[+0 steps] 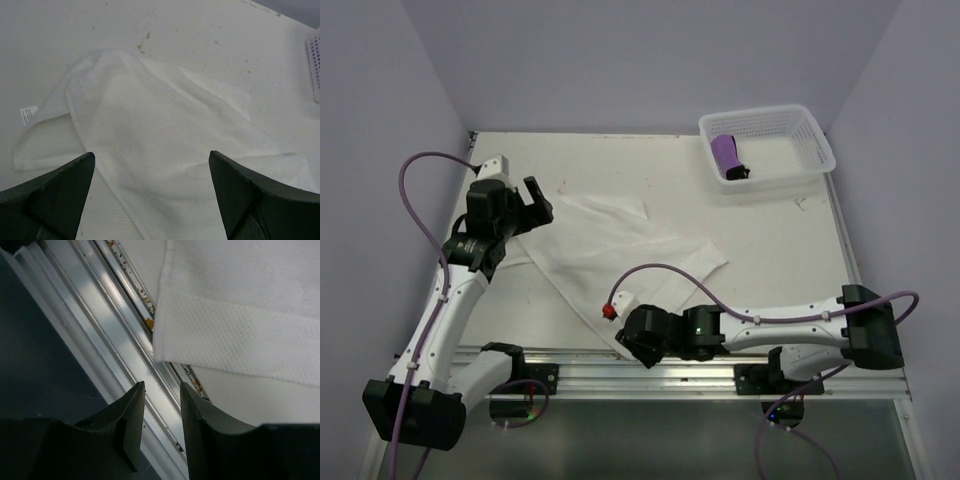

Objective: Roll the towels
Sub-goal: Flatten the towel

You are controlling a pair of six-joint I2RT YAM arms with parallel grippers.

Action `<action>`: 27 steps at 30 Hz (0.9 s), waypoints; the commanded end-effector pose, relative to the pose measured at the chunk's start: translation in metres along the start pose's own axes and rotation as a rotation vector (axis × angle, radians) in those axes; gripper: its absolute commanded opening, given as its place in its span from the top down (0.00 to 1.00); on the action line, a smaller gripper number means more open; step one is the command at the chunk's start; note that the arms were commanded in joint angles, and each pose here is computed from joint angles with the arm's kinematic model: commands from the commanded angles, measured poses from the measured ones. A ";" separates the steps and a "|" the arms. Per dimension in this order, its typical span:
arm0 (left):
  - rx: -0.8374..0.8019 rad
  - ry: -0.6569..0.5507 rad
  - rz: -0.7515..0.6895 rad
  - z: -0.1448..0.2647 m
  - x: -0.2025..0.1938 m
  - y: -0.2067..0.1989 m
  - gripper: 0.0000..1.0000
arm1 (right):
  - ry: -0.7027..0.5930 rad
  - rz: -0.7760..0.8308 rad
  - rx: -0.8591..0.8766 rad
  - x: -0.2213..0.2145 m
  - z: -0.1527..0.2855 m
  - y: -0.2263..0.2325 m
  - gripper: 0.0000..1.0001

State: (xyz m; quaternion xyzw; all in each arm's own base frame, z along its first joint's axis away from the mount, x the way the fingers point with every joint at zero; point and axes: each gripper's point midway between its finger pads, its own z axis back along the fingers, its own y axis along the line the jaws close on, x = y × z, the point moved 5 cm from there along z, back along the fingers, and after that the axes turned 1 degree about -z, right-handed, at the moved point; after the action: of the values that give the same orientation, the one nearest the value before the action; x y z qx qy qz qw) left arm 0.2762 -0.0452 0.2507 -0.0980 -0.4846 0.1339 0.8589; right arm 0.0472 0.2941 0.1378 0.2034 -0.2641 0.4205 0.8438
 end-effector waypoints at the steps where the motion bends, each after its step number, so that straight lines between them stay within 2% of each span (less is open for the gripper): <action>1: 0.048 -0.028 -0.028 0.001 0.001 0.013 0.00 | -0.045 0.071 0.023 0.014 -0.005 0.022 0.62; 9: 0.033 -0.004 -0.013 -0.008 -0.007 0.016 0.01 | 0.020 0.154 -0.030 -0.007 -0.028 0.026 0.61; 18: 0.022 0.028 -0.020 -0.013 -0.016 0.017 0.00 | 0.044 0.189 -0.040 -0.008 -0.052 0.032 0.61; 27: 0.012 0.046 -0.023 -0.018 -0.023 0.019 0.00 | 0.079 0.234 -0.130 -0.016 -0.077 0.024 0.64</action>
State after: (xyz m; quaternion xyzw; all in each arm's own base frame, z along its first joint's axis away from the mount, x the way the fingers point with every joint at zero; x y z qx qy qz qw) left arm 0.2701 -0.0365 0.2124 -0.0863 -0.4464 0.1388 0.8798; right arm 0.0342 0.3263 0.0605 0.0947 -0.2431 0.5121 0.8183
